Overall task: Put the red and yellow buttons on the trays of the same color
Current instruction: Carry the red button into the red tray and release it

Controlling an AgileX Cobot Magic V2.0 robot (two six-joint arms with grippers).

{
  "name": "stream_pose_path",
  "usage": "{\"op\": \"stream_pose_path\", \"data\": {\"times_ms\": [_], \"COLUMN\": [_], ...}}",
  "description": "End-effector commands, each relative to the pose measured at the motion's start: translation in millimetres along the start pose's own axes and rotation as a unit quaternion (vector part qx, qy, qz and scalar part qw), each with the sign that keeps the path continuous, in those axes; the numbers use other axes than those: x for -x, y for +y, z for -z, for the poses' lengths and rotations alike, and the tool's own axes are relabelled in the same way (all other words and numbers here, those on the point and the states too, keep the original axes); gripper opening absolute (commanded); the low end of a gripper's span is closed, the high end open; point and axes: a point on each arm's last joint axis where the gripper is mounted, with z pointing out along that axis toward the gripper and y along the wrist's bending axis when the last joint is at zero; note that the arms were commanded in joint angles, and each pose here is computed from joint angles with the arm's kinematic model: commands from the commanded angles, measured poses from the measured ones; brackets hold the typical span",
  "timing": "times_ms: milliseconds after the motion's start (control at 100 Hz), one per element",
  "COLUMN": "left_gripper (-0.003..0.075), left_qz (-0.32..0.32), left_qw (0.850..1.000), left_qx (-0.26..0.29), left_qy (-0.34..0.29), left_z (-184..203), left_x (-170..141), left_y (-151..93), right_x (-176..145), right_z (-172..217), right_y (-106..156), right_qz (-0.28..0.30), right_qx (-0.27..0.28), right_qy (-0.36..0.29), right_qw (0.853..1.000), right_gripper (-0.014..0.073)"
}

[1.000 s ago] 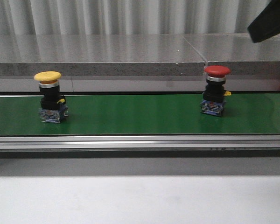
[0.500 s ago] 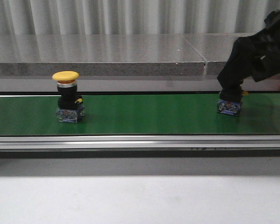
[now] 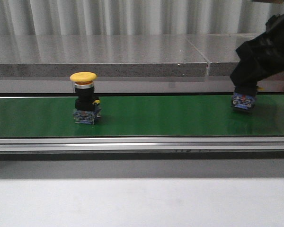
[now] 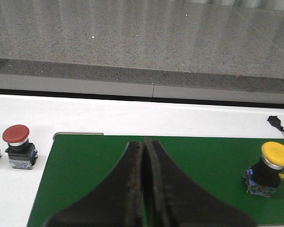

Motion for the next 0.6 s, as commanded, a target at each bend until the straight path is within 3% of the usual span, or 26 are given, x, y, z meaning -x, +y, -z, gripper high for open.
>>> {"op": "stream_pose_path", "data": {"times_ms": [0, 190, 400, 590], "left_gripper": [-0.0021, -0.0021, -0.0021, -0.0021], "left_qz": [0.0, 0.0, 0.0, 0.0], "left_qw": [0.999, 0.999, 0.999, 0.999], "left_qx": [-0.013, -0.013, -0.013, -0.013], "left_qy": [-0.046, -0.046, -0.046, -0.046], "left_z": [3, 3, 3, 3], "left_x": [14, 14, 14, 14], "left_y": [-3, -3, -3, -3], "right_x": [26, 43, 42, 24], "right_z": [30, 72, 115, 144], "right_y": [-7, -30, -77, -125], "right_qz": [-0.014, -0.03, -0.08, -0.172], "right_qx": [-0.027, -0.058, -0.128, -0.219], "right_qy": [-0.066, -0.114, -0.142, -0.167], "right_qw": [0.997, 0.991, 0.978, 0.946], "right_gripper": [0.0253, 0.0253, 0.0253, 0.0253]}}
